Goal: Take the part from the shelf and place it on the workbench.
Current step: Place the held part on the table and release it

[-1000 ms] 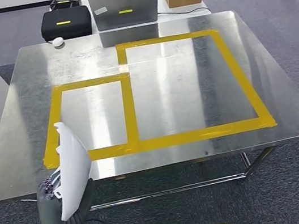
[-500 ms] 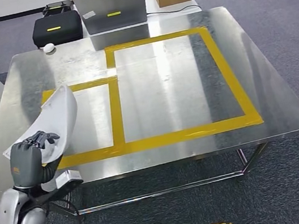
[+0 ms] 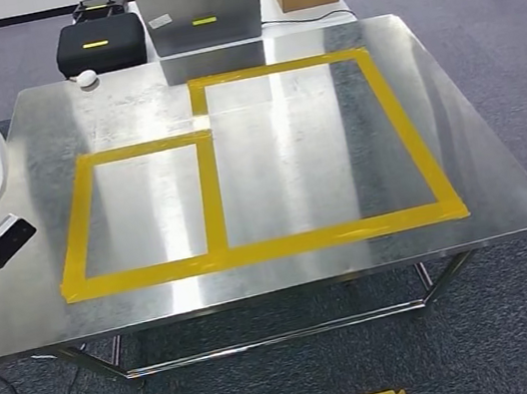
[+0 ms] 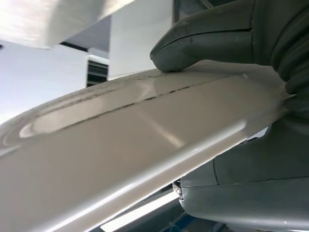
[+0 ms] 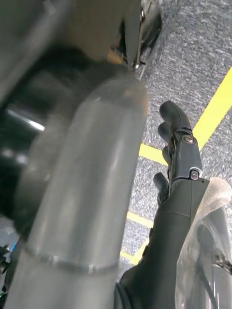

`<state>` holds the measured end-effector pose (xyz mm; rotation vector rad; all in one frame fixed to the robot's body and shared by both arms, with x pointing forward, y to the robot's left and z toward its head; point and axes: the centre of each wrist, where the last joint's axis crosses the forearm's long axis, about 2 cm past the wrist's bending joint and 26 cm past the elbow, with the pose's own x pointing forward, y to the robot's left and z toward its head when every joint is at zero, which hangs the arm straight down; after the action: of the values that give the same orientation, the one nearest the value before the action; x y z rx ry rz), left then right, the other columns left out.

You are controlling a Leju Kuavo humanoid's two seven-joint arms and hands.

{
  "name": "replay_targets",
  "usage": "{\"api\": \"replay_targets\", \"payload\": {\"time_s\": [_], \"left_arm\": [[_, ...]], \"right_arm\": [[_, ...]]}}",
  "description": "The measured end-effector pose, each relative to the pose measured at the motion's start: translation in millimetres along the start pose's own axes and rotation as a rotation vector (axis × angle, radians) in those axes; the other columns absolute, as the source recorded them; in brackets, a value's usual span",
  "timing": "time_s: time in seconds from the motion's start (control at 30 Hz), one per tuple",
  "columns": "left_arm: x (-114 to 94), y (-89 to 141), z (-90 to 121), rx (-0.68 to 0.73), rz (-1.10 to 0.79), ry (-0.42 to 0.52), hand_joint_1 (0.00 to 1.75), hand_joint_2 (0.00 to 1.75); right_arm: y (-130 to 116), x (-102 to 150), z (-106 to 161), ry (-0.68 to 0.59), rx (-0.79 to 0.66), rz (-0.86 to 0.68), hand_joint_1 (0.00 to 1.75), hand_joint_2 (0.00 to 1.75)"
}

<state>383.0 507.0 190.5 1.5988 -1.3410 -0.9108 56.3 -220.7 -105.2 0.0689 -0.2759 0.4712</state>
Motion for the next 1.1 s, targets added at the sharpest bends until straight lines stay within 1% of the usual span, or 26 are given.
{"api": "replay_targets", "payload": {"time_s": [0.17,0.3,0.43,0.6,0.7,0.8,0.93,1.0,1.1], "left_arm": [[-9,-6,2,-0.027,-0.021,0.022,1.75,1.75],[-10,-6,-1,-0.039,-0.032,0.007,1.75,1.75],[0,-6,-8,-0.051,-0.055,-0.042,1.75,1.75],[10,-9,-10,-0.063,-0.046,-0.057,1.75,1.75],[16,-5,-16,-0.052,-0.047,-0.088,1.75,1.75],[34,-5,-24,-0.046,-0.038,-0.132,1.75,1.75],[75,-4,-35,-0.023,0.002,-0.192,1.75,1.75],[93,-5,-37,-0.02,0.017,-0.217,1.75,1.75],[113,-7,-37,-0.021,0.033,-0.254,1.75,1.75]], "right_arm": [[0,0,0,0.0,0.002,0.0,0.0,0.0],[1,-1,0,-0.003,0.009,0.005,0.0,0.0],[1,-1,0,-0.01,0.012,0.012,0.0,0.0],[1,-1,0,-0.011,0.018,0.015,0.0,0.0],[1,-1,0,-0.014,0.02,0.017,0.0,0.0],[0,0,0,-0.018,0.02,0.024,0.0,0.0],[-1,3,0,-0.019,0.02,0.033,0.0,0.0],[-2,4,-1,-0.018,0.021,0.036,0.0,0.0],[-2,4,-1,-0.017,0.022,0.036,0.0,0.0]]}}
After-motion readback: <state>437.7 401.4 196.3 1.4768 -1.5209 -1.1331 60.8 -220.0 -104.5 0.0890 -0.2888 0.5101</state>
